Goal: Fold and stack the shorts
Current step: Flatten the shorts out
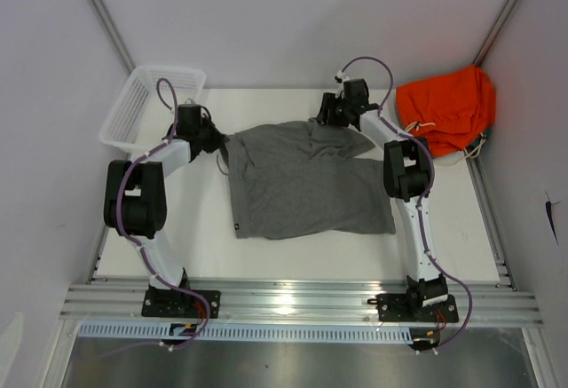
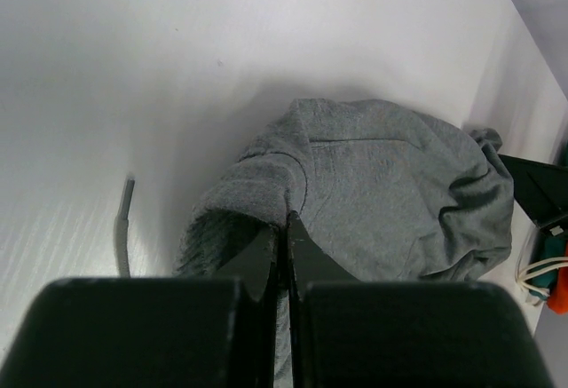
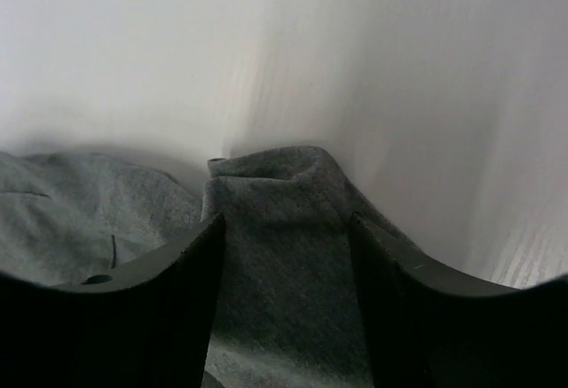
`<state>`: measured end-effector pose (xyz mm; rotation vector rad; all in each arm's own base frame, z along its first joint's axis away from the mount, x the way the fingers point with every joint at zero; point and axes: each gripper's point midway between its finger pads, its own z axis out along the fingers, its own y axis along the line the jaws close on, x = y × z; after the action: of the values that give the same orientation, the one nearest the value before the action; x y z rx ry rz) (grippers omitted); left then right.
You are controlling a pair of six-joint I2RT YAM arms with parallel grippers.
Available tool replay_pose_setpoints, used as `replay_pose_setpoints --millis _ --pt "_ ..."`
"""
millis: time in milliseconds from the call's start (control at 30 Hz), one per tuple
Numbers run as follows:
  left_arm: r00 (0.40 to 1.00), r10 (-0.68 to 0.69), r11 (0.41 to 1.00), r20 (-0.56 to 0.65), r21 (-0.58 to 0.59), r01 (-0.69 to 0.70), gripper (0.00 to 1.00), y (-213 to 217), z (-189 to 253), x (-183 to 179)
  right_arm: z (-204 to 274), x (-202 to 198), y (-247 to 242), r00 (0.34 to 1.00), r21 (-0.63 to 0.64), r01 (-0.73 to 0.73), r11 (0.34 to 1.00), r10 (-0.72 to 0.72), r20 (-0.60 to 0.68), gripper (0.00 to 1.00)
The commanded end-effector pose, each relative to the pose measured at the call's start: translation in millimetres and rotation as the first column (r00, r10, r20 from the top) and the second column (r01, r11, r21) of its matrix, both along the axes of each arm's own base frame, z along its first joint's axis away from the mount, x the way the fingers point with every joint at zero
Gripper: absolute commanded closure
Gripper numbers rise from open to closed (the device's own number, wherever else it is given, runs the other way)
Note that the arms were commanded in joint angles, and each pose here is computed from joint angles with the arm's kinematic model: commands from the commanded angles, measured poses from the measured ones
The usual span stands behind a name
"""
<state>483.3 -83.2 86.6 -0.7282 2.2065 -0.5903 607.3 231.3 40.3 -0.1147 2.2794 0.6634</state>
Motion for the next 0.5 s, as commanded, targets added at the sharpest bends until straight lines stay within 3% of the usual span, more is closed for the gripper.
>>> replay_pose_setpoints --millis 0,133,167,233,267,333,467 --pt "0.995 -0.014 0.999 0.099 0.030 0.011 1.00 -0.9 41.2 9.4 -0.5 -13.8 -9.2 1.000 -0.162 0.011 0.987 -0.012 -0.006 0.41" --pt "0.995 -0.017 0.999 0.100 0.036 0.013 1.00 -0.4 41.5 8.8 -11.2 -24.0 -24.7 0.998 -0.307 0.053 0.950 -0.056 0.000 0.59" --pt "0.995 -0.016 0.999 0.102 0.036 0.012 0.99 -0.2 41.8 9.1 -16.2 -23.3 -34.5 0.996 -0.366 0.088 0.927 -0.092 0.006 0.73" --pt "0.995 -0.015 0.999 0.100 0.033 0.011 0.99 -0.5 40.8 9.0 -13.1 -18.0 -35.7 0.995 -0.373 0.102 0.922 -0.102 0.021 0.81" --pt "0.995 -0.016 0.999 0.098 0.032 0.013 1.00 -0.8 40.1 8.9 -16.1 -15.4 -39.9 0.991 -0.371 0.131 0.920 -0.134 0.016 0.93" --pt "0.995 -0.013 0.999 0.096 0.031 0.010 0.99 -0.6 39.9 8.8 -9.2 -5.2 -49.2 0.983 -0.350 0.178 0.920 -0.179 0.031 1.00" --pt "0.996 -0.012 0.999 0.092 0.032 0.009 1.00 -0.2 37.8 6.4 -0.2 14.1 -67.5 0.950 -0.251 0.309 0.917 -0.307 0.048 1.00"
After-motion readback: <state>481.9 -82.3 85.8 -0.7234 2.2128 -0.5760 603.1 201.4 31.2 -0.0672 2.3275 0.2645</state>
